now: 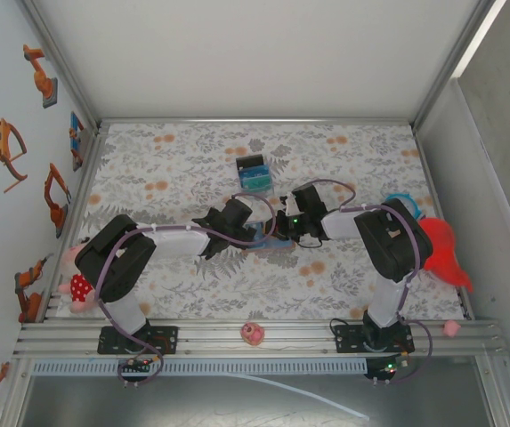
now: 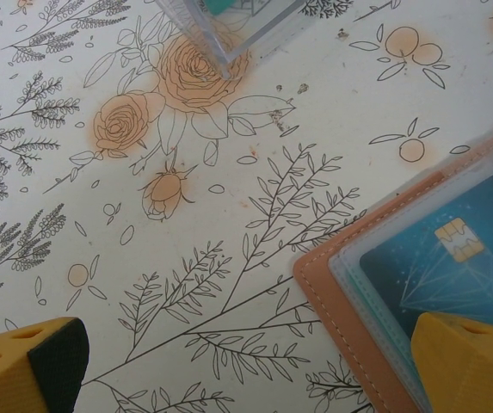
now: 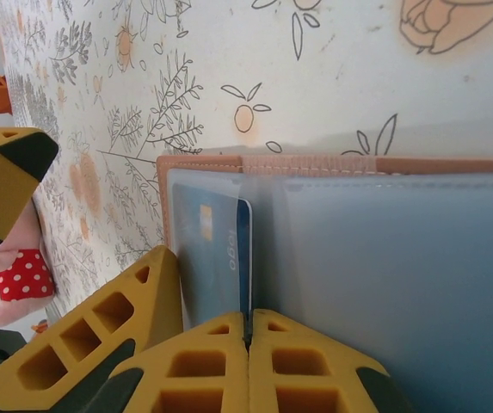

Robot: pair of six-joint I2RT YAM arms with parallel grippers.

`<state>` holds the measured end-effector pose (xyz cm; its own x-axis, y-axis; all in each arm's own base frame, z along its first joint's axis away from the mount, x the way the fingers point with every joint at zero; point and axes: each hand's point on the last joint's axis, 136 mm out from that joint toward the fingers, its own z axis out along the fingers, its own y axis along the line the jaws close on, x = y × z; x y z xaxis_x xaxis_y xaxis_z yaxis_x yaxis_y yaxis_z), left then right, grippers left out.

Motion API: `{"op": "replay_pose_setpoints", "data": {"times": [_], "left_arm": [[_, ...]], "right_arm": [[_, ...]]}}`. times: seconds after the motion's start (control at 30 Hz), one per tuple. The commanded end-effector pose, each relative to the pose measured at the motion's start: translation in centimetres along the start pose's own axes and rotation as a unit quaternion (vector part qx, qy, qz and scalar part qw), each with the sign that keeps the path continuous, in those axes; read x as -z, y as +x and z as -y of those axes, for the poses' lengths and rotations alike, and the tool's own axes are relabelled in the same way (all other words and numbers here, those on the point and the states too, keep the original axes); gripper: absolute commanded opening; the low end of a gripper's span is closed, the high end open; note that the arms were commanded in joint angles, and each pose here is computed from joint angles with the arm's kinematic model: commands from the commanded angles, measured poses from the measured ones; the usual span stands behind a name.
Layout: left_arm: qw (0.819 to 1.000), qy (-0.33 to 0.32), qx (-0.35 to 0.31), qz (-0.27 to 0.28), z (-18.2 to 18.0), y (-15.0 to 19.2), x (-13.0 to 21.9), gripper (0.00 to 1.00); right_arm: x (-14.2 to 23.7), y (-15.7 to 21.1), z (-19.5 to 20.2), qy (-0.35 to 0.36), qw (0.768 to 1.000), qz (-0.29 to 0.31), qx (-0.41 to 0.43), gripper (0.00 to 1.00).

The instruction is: Take the credit cards out of the card holder

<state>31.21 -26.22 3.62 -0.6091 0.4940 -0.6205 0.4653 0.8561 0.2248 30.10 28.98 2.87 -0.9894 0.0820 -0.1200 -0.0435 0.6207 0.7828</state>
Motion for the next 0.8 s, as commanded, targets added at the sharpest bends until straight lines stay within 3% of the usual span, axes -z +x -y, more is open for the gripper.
{"op": "replay_pose_setpoints", "data": {"times": [0.0,0.43,0.77], "left_arm": [[0.999,-0.002,-0.028,-0.034,-0.1,1.7,0.5,0.97],[0.998,-0.013,-0.035,-0.045,-0.5,2.2,0.0,0.97],[0.998,-0.013,-0.038,-0.047,-0.4,2.1,-0.4,0.97]], "right_arm": [[0.7,-0.1,1.0,0.023,1.000,0.009,0.007,0.00],[1.7,-0.7,1.4,0.030,0.999,0.019,0.009,0.00],[2.0,-0.9,0.3,-0.006,1.000,0.026,0.003,0.00]]}}
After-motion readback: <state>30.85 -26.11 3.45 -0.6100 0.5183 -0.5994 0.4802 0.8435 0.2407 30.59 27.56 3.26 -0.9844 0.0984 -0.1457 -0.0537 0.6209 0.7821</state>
